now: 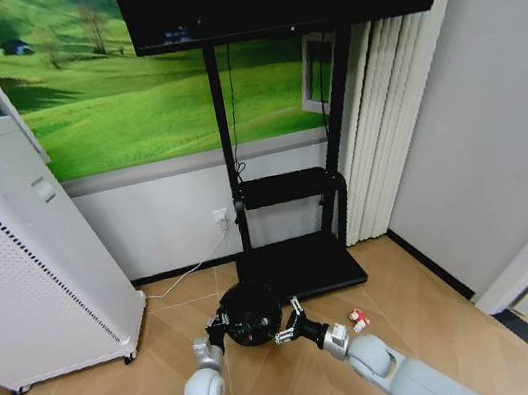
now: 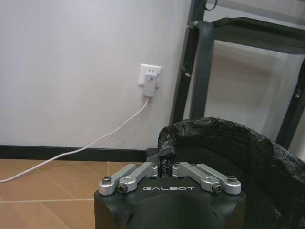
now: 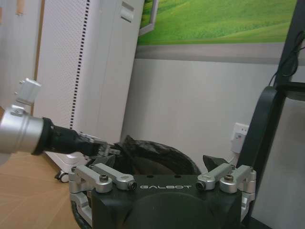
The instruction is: Pick up the trash bin and place the garbage on the floor into it.
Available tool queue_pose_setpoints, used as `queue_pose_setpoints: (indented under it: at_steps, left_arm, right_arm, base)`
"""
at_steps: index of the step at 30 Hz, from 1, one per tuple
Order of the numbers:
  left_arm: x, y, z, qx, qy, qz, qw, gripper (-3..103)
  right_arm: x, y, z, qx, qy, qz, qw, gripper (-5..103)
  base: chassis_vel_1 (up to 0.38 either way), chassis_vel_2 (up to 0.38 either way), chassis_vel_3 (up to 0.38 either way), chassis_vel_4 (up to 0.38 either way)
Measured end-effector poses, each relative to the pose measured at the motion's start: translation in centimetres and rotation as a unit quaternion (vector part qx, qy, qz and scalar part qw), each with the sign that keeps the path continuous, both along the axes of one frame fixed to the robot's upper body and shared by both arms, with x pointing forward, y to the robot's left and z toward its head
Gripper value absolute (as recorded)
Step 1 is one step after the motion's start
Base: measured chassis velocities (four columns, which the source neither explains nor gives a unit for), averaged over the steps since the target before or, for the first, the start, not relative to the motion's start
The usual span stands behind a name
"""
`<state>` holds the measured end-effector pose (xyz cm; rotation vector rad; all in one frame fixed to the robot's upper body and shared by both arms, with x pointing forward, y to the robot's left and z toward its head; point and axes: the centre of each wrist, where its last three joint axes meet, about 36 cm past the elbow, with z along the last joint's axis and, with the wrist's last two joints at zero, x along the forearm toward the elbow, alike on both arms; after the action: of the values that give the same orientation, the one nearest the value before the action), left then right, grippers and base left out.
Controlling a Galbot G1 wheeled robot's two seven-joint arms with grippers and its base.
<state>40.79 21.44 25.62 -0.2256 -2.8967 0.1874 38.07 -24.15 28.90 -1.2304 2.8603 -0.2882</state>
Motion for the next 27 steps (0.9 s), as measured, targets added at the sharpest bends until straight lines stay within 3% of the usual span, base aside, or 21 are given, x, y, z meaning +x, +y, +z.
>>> queue_pose_setpoints:
  at_steps: [2,4,7,9,14,27]
  left_arm:
    - [0.0,0.6,0.2,0.002,-0.001,0.004,1.0000,7]
    - [0.1,2.6,0.8,0.006,-0.008,0.020,0.9997,7]
    - [0.0,3.2,1.1,0.006,-0.010,0.026,0.9996,7]
    - [-0.2,5.0,2.0,0.004,-0.019,0.045,0.9988,7]
    - [-0.7,7.1,3.5,0.002,-0.037,0.070,0.9968,7]
    - [-3.0,10.4,6.8,0.001,-0.060,0.101,0.9931,7]
  right_arm:
    - [0.2,-0.4,-0.1,-0.001,-0.001,-0.008,1.000,100]
    - [0.6,-1.6,-0.5,0.005,-0.005,-0.038,0.999,100]
    - [0.6,-1.9,-0.6,0.009,-0.006,-0.051,0.999,100]
    - [-0.2,-3.3,-1.4,0.022,0.000,-0.095,0.995,100]
    - [-1.8,-5.1,-2.2,0.045,0.016,-0.156,0.987,100]
    - [-4.0,-6.6,-3.6,0.082,0.029,-0.236,0.968,100]
  base:
    - [0.000,0.000,0.000,0.000]
    - [0.000,0.000,0.000,0.000]
    - [0.000,0.000,0.000,0.000]
    - [0.000,0.000,0.000,0.000]
    - [0.000,0.000,0.000,0.000]
    - [0.000,0.000,0.000,0.000]
